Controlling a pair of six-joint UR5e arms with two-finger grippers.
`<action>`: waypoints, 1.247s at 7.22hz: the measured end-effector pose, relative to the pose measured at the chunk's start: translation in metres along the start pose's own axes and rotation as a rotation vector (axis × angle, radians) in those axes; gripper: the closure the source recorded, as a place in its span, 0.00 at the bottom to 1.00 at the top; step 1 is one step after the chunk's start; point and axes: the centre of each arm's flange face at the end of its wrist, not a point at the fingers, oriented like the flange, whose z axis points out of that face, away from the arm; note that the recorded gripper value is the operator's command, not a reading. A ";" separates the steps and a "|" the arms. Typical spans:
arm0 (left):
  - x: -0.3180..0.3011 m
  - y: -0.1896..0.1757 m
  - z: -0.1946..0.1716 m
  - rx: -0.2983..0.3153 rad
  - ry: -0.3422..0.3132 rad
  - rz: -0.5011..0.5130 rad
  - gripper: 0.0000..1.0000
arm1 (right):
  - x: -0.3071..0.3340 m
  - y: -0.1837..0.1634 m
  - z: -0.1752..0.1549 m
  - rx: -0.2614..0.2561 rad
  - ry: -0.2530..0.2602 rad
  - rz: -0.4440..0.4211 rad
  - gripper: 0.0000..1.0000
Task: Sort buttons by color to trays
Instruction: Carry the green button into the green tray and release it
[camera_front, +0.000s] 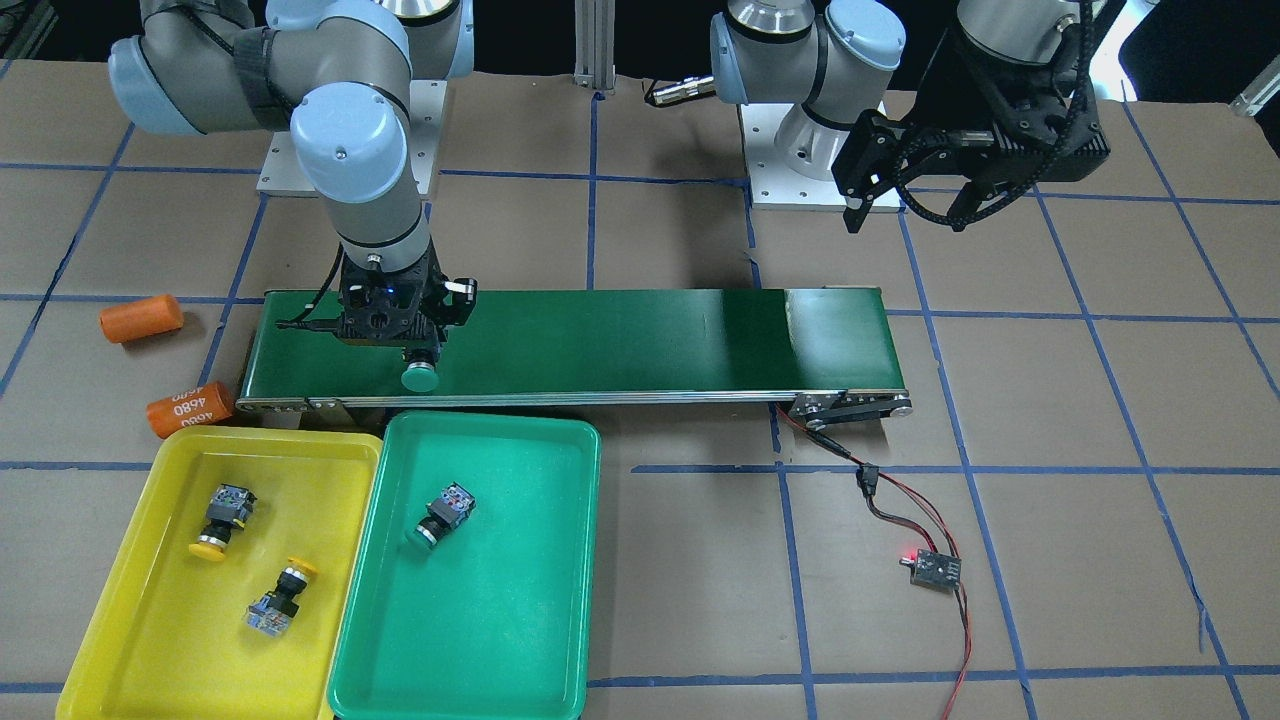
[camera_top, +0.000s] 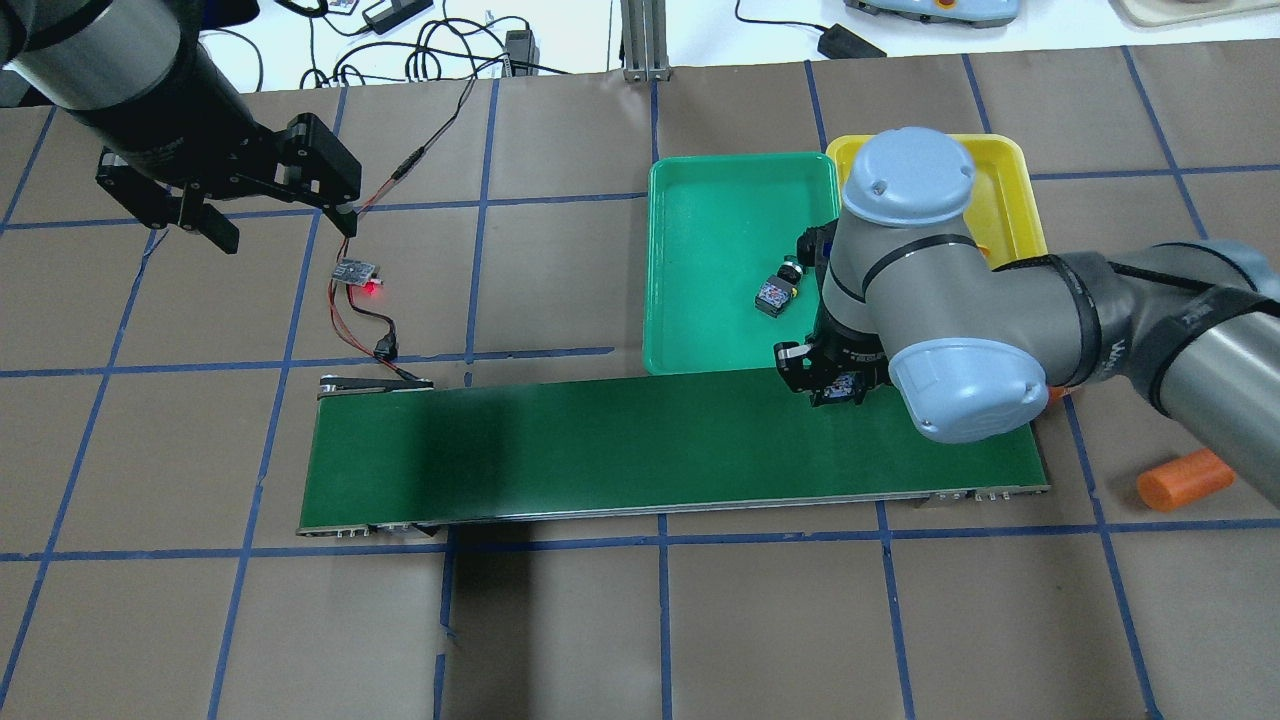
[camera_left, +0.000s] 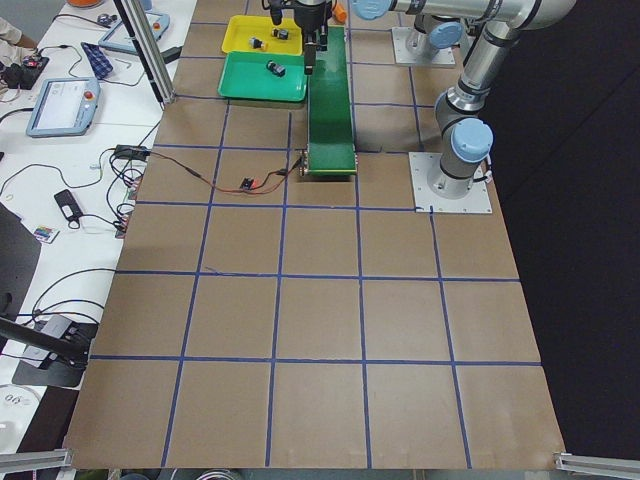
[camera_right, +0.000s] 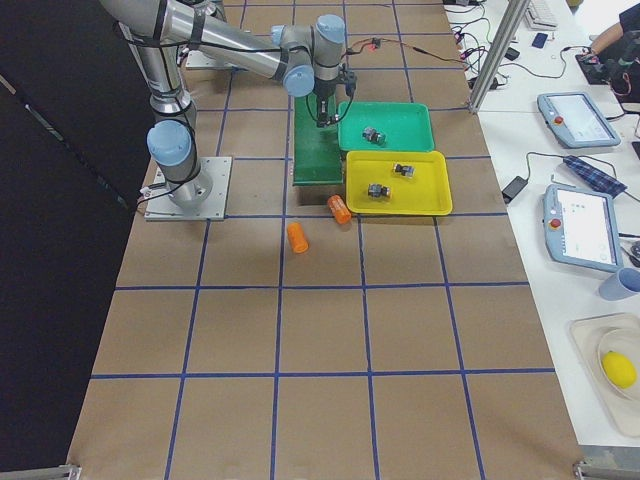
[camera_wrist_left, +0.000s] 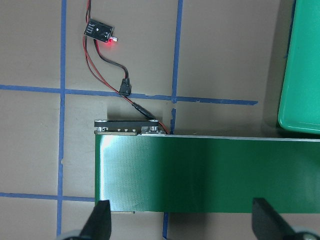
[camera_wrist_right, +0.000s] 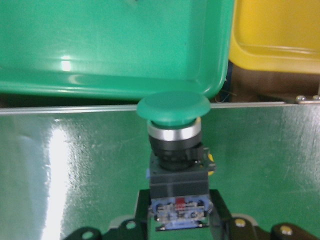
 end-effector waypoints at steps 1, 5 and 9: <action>0.000 0.000 0.000 0.000 0.000 0.000 0.00 | -0.002 -0.013 -0.015 0.040 -0.008 0.002 1.00; 0.000 0.000 0.000 0.000 0.000 0.001 0.00 | -0.037 -0.073 0.006 0.236 -0.138 -0.026 0.70; 0.000 0.000 0.000 -0.001 0.000 0.001 0.00 | -0.049 -0.077 0.020 0.238 -0.180 -0.038 0.00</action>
